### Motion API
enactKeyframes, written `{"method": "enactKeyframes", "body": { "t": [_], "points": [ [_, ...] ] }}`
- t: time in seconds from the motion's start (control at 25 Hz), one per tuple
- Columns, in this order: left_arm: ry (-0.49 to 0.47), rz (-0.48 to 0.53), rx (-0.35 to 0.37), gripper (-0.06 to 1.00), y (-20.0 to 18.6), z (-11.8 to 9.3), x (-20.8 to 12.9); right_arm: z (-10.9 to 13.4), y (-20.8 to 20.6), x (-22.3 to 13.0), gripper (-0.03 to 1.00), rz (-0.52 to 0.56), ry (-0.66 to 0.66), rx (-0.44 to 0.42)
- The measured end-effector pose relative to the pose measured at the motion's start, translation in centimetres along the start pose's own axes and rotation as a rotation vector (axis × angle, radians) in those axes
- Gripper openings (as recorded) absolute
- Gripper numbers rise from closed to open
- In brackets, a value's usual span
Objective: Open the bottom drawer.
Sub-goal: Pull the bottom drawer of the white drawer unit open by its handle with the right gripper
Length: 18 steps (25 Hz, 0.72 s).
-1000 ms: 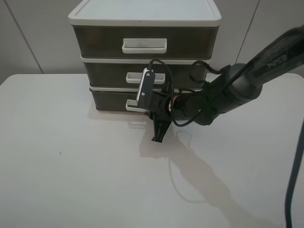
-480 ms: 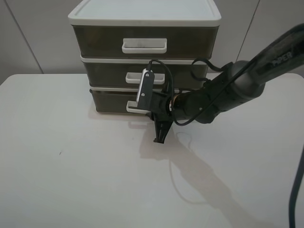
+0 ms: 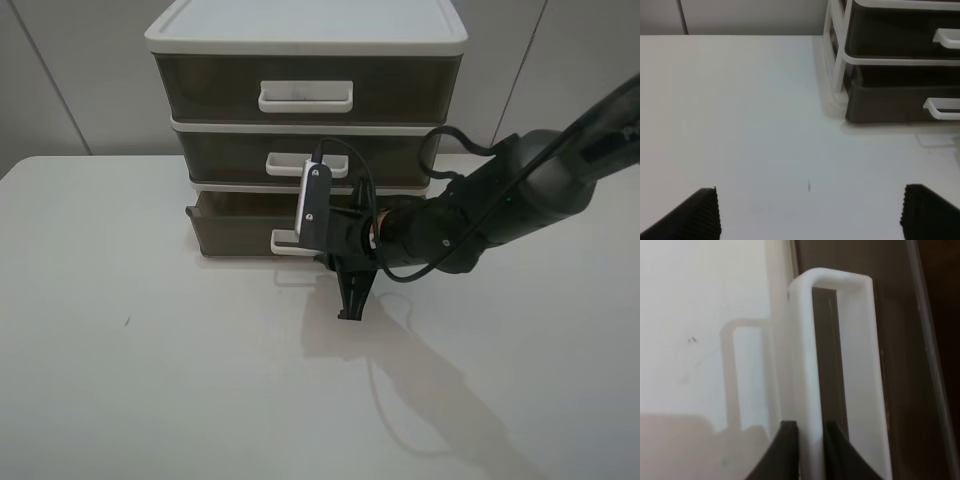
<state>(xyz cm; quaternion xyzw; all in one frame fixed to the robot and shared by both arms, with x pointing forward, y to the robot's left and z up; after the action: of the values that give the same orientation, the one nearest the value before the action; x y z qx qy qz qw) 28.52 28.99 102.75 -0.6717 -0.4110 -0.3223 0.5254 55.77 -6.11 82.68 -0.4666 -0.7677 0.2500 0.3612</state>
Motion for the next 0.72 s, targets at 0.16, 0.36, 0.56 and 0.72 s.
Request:
{"method": "enactKeyframes", "body": {
  "t": [0.16,0.36,0.56,0.72],
  "points": [
    [0.0,0.0,0.0,0.74,0.0,0.0,0.0,0.2,-0.8,-0.1,0.09,0.011,-0.014,0.018],
    [0.0,0.0,0.0,0.74,0.0,0.0,0.0,0.2,-1.6,-0.1,0.09,0.034,-0.018,0.041],
    [0.0,0.0,0.0,0.74,0.0,0.0,0.0,0.3,-2.1,0.0,0.09,0.048,-0.016,0.06],
    [0.0,0.0,0.0,0.74,0.0,0.0,0.0,0.3,-2.1,0.0,0.09,0.049,-0.016,0.062]
  ]
}}
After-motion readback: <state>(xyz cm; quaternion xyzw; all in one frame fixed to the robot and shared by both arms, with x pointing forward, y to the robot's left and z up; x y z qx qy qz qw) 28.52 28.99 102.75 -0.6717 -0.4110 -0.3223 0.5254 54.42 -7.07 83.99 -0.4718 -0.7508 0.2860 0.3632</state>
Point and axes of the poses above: a point on each arm's last joint axis where the gripper is mounted, y pointing out along that axis toward the gripper, z along the wrist's bending axis when the last joint is at zero, x = y × z, the point moved 6 cm from there along y, pointing out along that axis toward the gripper, and after that the axes turned 12 degrees about -y, right-handed, at the moved point
